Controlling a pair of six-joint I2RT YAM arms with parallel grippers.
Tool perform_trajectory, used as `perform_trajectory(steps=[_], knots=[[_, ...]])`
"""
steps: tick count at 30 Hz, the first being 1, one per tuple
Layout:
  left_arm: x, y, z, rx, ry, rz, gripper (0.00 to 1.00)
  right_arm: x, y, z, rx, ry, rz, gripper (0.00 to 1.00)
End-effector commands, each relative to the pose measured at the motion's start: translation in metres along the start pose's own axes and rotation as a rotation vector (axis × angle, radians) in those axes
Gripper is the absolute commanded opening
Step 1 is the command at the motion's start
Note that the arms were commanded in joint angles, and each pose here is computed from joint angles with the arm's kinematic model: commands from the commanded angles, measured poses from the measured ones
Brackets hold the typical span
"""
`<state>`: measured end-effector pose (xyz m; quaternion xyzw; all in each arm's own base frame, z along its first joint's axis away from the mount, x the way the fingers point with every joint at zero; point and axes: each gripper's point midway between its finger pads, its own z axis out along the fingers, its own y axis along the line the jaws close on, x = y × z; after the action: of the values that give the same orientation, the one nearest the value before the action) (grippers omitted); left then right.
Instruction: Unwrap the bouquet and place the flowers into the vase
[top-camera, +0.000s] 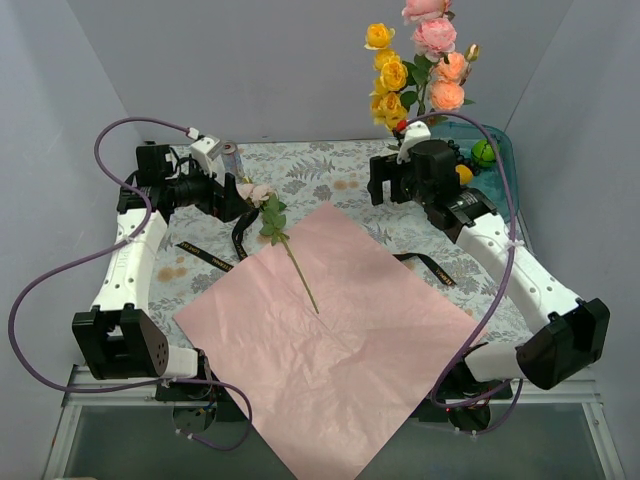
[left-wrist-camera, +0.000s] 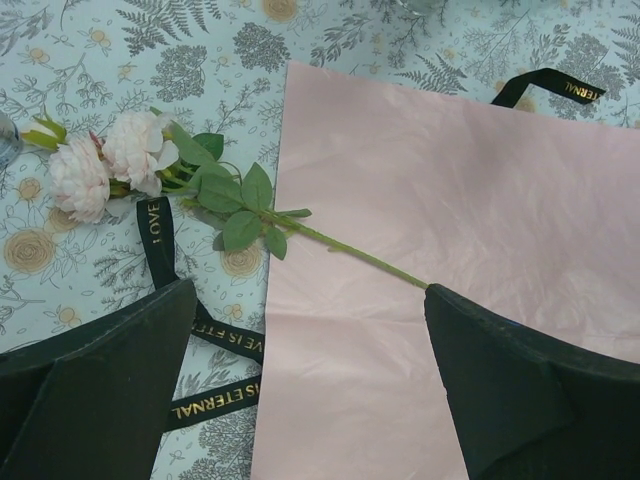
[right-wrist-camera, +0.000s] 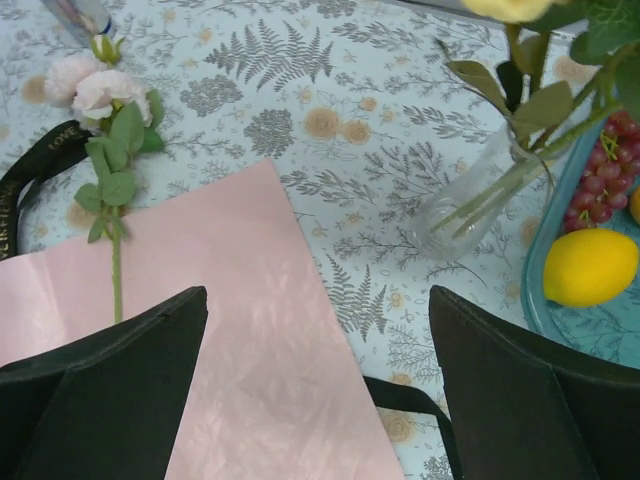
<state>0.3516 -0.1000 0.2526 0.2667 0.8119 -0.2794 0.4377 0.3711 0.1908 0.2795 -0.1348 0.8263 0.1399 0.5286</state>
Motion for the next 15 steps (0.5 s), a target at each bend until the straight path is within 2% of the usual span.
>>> perform_trajectory(steps=[1, 4, 6, 7, 8, 9, 10, 11, 13, 15], knots=[[-0.028, -0.011, -0.017, -0.022, -0.087, 0.01, 0.98, -0.048, 0.026, -0.024, 0.006, -0.077, -0.104, 0.98], [-0.028, -0.009, -0.017, -0.023, -0.085, -0.025, 0.98, -0.04, 0.07, -0.019, -0.05, -0.038, -0.186, 0.98], [-0.024, -0.007, -0.017, -0.029, -0.078, -0.049, 0.98, -0.009, 0.114, -0.011, -0.136, 0.031, -0.228, 0.98], [-0.023, -0.006, -0.018, -0.033, -0.081, -0.057, 0.98, 0.009, 0.139, -0.006, -0.234, 0.069, -0.221, 0.98], [-0.024, -0.002, -0.024, -0.044, -0.096, -0.068, 0.98, 0.006, 0.164, -0.003, -0.343, 0.025, -0.166, 0.98], [-0.023, -0.002, -0.026, -0.035, -0.105, -0.077, 0.98, 0.041, 0.174, 0.005, -0.396, 0.105, -0.078, 0.98], [-0.024, 0.0, -0.029, -0.037, -0.115, -0.085, 0.98, 0.065, 0.191, 0.008, -0.505, 0.161, -0.067, 0.98], [-0.026, 0.005, -0.036, -0.054, -0.127, -0.102, 0.98, 0.069, 0.195, 0.018, -0.537, 0.152, -0.043, 0.98], [-0.032, 0.005, -0.044, -0.051, -0.142, -0.104, 0.98, 0.09, 0.214, 0.03, -0.633, 0.232, -0.004, 0.98], [-0.033, 0.007, -0.051, -0.069, -0.149, -0.105, 0.98, 0.116, 0.236, 0.034, -0.575, 0.285, -0.169, 0.96]])
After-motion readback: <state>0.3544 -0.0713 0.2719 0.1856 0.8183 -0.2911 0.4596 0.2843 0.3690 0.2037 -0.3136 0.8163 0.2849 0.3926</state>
